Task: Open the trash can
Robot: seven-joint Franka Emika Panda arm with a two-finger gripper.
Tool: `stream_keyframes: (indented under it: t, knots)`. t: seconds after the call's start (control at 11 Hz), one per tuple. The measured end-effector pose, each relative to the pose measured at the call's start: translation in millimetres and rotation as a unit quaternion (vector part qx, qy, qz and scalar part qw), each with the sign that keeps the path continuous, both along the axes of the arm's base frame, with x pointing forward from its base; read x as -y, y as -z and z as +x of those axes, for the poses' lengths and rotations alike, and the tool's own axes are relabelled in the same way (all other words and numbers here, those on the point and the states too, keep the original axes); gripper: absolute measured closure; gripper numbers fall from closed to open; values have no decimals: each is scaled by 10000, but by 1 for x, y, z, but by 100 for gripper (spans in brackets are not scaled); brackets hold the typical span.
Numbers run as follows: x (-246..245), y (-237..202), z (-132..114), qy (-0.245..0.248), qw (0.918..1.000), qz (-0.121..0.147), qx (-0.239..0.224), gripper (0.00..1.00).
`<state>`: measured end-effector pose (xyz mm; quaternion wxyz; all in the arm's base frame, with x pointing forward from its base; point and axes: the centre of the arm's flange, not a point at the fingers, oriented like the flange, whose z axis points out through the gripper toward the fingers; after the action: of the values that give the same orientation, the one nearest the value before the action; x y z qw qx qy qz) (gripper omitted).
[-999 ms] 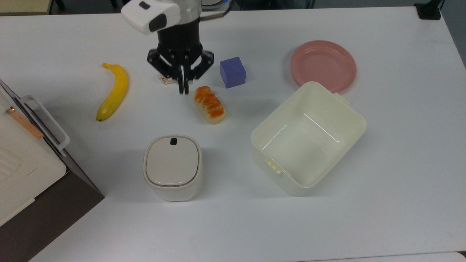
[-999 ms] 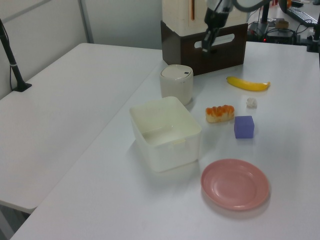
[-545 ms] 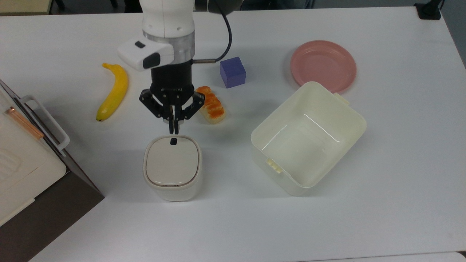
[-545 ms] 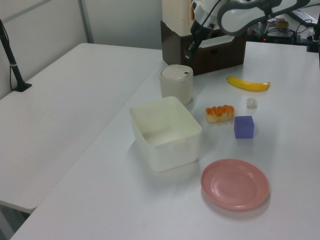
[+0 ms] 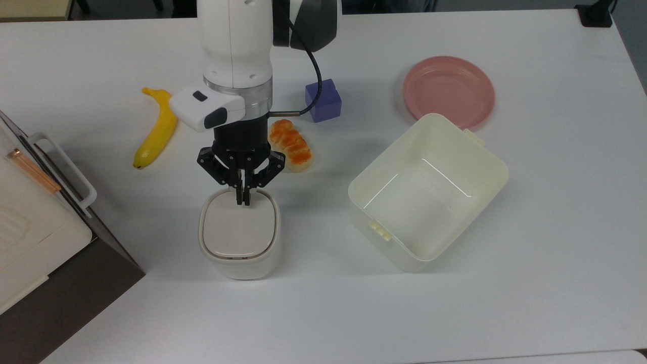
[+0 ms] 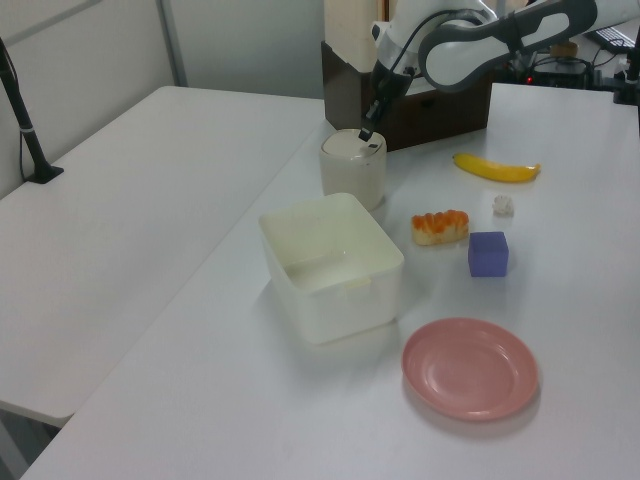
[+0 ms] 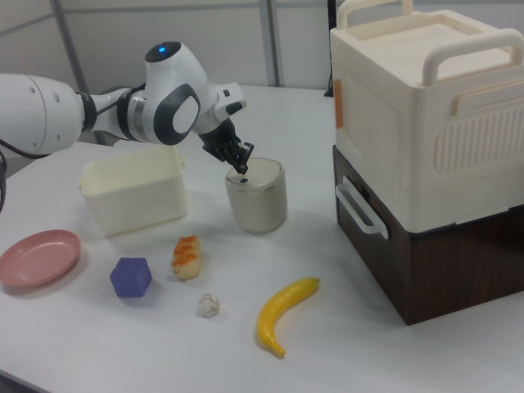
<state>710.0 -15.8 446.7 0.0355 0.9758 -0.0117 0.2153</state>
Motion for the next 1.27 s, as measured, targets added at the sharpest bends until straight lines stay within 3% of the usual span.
stream_keyframes:
  t: [0.36, 0.73, 0.82, 1.18, 1.27]
  knots:
    - [0, 14, 4, -4, 10000, -24, -74, 89]
    - [20, -21, -3, 159, 9999, -39, -12, 80]
    - [22, -33, -11, 201, 9996, -10, -217, 72]
    - [28, -92, -62, 315, 9926, 166, -1160, 11]
    - [29, -104, -74, 326, 9905, 203, -1322, 0]
